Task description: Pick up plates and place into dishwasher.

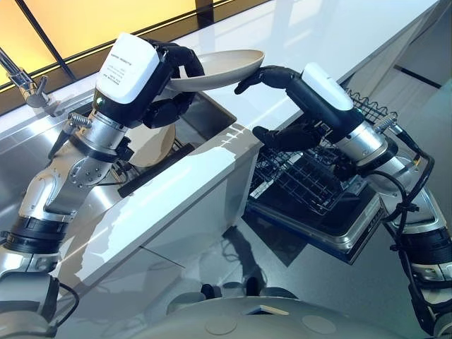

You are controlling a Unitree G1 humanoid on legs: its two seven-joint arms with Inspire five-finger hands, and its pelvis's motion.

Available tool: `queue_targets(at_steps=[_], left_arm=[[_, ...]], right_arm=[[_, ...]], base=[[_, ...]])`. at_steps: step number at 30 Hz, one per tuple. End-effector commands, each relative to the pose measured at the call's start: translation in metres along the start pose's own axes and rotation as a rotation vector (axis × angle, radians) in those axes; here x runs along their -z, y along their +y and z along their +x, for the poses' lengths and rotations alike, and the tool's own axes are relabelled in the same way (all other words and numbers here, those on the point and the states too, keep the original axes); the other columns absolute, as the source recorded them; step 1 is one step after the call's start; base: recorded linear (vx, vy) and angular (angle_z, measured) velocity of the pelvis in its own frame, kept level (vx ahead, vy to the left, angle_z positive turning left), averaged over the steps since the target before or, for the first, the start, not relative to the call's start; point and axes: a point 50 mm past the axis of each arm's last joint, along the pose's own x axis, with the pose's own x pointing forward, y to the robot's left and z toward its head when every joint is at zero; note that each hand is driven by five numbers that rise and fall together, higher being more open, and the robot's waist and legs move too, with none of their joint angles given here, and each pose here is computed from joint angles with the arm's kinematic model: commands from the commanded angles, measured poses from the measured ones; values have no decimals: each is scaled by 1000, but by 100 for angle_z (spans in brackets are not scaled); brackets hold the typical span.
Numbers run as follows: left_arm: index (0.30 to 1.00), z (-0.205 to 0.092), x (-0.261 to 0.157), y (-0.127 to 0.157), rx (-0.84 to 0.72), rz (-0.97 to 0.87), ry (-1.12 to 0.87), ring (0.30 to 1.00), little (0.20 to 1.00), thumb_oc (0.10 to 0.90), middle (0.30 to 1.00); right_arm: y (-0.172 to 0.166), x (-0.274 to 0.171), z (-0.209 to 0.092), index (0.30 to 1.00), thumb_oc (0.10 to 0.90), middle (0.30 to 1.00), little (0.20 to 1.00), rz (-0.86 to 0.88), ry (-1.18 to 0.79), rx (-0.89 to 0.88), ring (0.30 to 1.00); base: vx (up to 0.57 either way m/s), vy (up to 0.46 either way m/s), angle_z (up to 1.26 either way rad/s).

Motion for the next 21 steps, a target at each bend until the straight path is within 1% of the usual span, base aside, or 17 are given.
queue_targets(at_steps=[1, 3, 5, 11, 14, 17, 21], left_arm=[[300, 29, -25, 25, -120, 39, -194, 300, 200, 100, 300], [300, 24, -20, 25, -137, 57, -167, 300, 200, 100, 300], [300, 20, -17, 27, -149, 68, -148, 300, 200, 100, 300], [300, 1, 0, 39, -239, 141, -62, 300, 200, 100, 300], [300, -3, 4, 46, -287, 184, -46, 300, 200, 100, 300], [300, -7, 8, 53, -326, 199, -31, 300, 200, 100, 300], [300, -8, 8, 59, -336, 193, -25, 300, 200, 100, 300]], right_arm=[[-43, -12, 15, 900, 800, 900, 900, -86, -57, 294, 900], [-39, 4, 7, 900, 800, 900, 900, -109, 64, 262, 900], [-38, 11, 0, 900, 800, 900, 900, -130, 116, 252, 900], [-44, 48, -30, 900, 800, 900, 900, -232, 411, 337, 900], [-45, 63, -40, 900, 800, 900, 900, -236, 532, 329, 900], [-45, 74, -47, 900, 800, 900, 900, -237, 611, 312, 900], [-47, 72, -44, 900, 800, 900, 900, -221, 580, 320, 900]], base=[[0, 0, 0], [0, 0, 0], [0, 0, 0], [0, 0, 0], [0, 0, 0], [0, 0, 0], [0, 0, 0]])
